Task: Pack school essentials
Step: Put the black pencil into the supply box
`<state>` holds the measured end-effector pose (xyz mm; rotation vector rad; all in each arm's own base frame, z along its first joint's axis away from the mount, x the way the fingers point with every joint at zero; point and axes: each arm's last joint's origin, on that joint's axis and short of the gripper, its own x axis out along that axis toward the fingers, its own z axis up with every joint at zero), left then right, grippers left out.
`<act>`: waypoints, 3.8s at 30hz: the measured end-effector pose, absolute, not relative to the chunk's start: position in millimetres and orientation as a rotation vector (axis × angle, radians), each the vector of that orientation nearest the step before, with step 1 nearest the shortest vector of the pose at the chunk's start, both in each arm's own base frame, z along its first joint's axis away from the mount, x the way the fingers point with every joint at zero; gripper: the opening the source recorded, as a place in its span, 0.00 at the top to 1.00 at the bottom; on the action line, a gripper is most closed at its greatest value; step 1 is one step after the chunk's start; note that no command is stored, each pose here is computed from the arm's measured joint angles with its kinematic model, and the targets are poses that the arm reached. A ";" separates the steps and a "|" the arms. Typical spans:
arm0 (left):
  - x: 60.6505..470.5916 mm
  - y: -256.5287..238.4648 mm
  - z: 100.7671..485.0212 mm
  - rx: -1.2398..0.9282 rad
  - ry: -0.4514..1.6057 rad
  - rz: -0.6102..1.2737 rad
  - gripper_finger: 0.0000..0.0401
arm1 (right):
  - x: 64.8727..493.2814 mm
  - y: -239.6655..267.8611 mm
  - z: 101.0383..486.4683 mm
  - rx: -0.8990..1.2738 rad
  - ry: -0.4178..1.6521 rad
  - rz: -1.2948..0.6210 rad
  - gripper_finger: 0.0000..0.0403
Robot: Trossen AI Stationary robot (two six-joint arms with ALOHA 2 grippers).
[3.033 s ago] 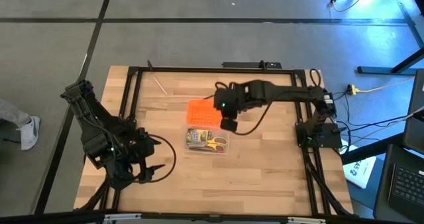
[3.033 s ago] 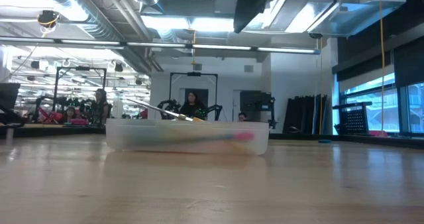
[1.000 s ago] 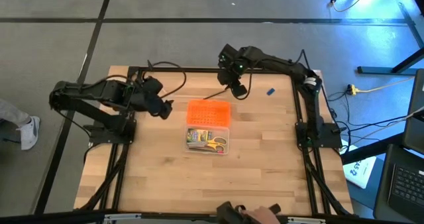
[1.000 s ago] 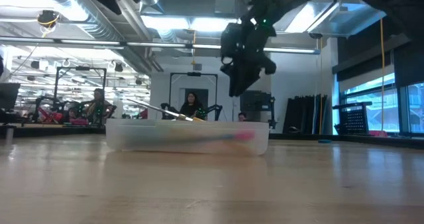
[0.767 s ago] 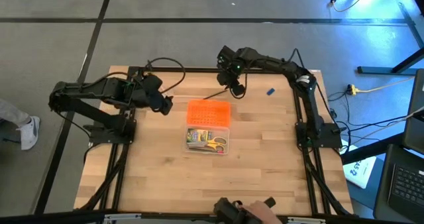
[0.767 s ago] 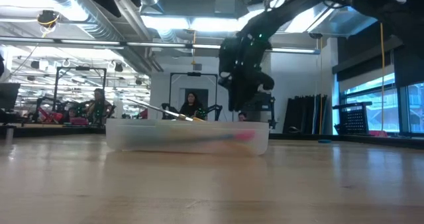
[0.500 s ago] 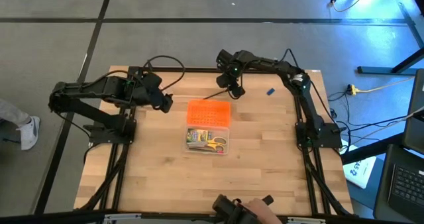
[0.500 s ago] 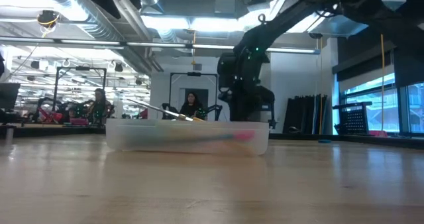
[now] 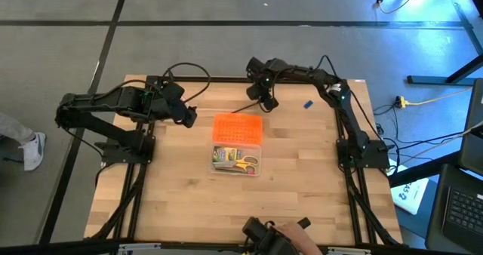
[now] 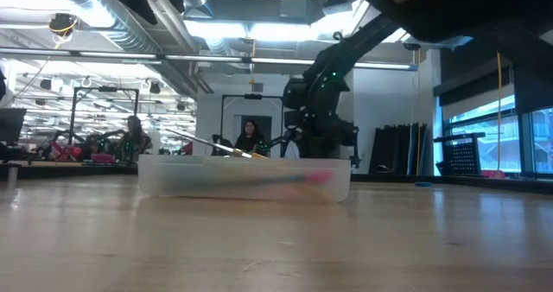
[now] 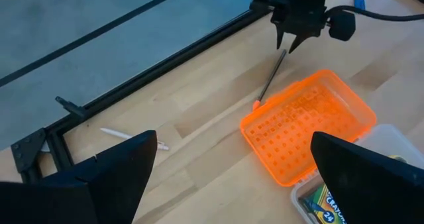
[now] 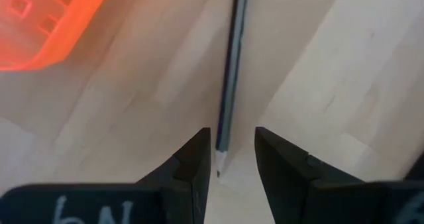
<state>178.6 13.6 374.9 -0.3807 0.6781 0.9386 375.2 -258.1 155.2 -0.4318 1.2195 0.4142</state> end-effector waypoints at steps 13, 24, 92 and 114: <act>178.8 13.4 374.8 -0.385 0.682 0.934 0.02 | 376.8 -259.7 137.3 -0.395 1.253 0.421 0.70; 178.8 13.3 374.8 -0.386 0.682 0.933 0.02 | 377.8 -260.6 136.6 -0.359 1.254 0.383 0.73; 178.7 13.3 374.7 -0.383 0.684 0.932 0.02 | 381.7 -265.4 148.5 -0.301 1.260 0.261 0.96; 178.7 13.3 374.7 -0.383 0.684 0.932 0.02 | 381.8 -259.6 139.3 -0.277 1.208 0.301 0.67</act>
